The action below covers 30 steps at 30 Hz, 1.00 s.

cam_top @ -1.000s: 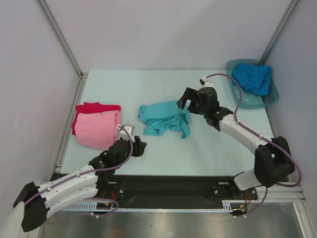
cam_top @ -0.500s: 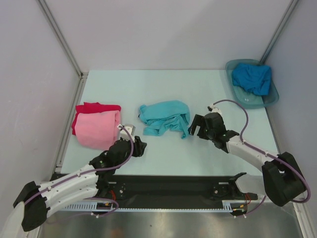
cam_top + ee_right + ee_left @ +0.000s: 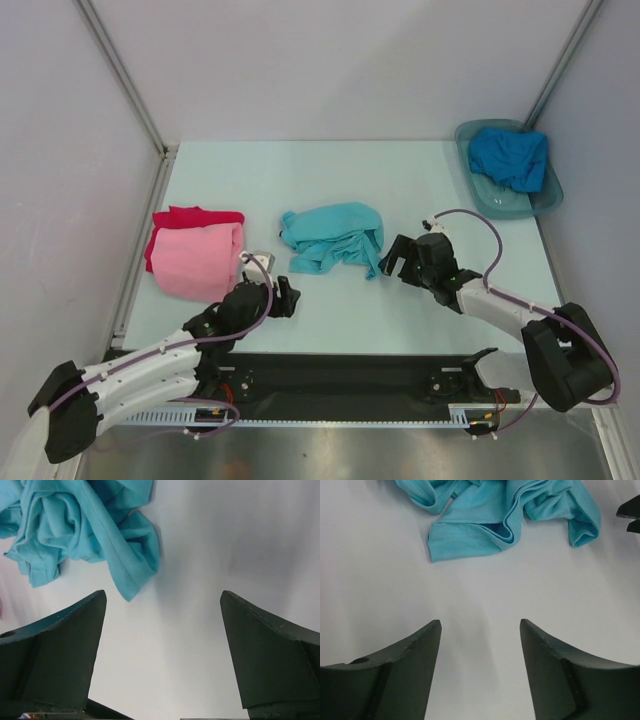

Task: Fold and stack the t-shirts
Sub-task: Flatten the tshirt out

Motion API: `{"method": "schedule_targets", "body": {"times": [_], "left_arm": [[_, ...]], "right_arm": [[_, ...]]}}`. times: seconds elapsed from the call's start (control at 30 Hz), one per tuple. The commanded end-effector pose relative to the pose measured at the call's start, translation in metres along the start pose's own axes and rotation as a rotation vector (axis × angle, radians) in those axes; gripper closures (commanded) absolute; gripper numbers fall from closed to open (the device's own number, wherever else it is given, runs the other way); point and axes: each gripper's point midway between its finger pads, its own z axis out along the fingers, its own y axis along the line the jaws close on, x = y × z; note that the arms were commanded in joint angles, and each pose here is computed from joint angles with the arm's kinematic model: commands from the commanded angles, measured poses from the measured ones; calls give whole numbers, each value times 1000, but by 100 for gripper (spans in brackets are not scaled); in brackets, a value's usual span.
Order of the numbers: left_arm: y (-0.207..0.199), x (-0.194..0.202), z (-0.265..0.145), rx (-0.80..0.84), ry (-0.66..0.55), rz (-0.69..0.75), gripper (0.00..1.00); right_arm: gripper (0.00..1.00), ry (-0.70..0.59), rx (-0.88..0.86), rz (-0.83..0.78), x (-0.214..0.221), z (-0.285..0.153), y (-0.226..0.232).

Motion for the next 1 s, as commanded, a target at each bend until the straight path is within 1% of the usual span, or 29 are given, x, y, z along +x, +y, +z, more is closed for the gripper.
{"method": "schedule_targets", "body": {"times": [0.0, 0.03, 0.13, 0.33, 0.43, 0.47, 0.53, 0.6, 0.77, 0.8, 0.97], "left_arm": [[-4, -15, -1, 0, -43, -50, 29], [-2, -14, -1, -1, -43, -59, 25], [3, -16, 0, -12, -47, -88, 21], [5, -8, 5, -18, -16, -112, 15], [0, -10, 12, 16, -24, -167, 12], [-3, -10, 14, 34, -24, -197, 12], [-5, -12, 23, 52, -32, -229, 11], [-8, -12, 29, 63, -16, -229, 11], [-11, -24, 55, 19, 19, -154, 12], [-11, -28, 58, 11, 12, -145, 14], [-5, -45, 83, -34, -2, -105, 15]], "right_arm": [[0, -8, -55, 37, 0, 7, 11], [0, -10, -61, 45, -1, 9, 12], [0, -10, -81, 52, -1, 13, 19], [0, -7, -96, 40, 0, 18, 26], [0, -12, -98, 42, -1, 22, 27], [0, 6, -119, 43, 3, 21, 30], [0, 3, -136, 47, 2, 22, 34], [0, -3, -148, 52, 0, 21, 36], [0, -15, -168, 51, -5, 17, 41], [0, -16, -172, 51, -6, 16, 41], [0, -7, -187, 60, -2, 10, 42]]}}
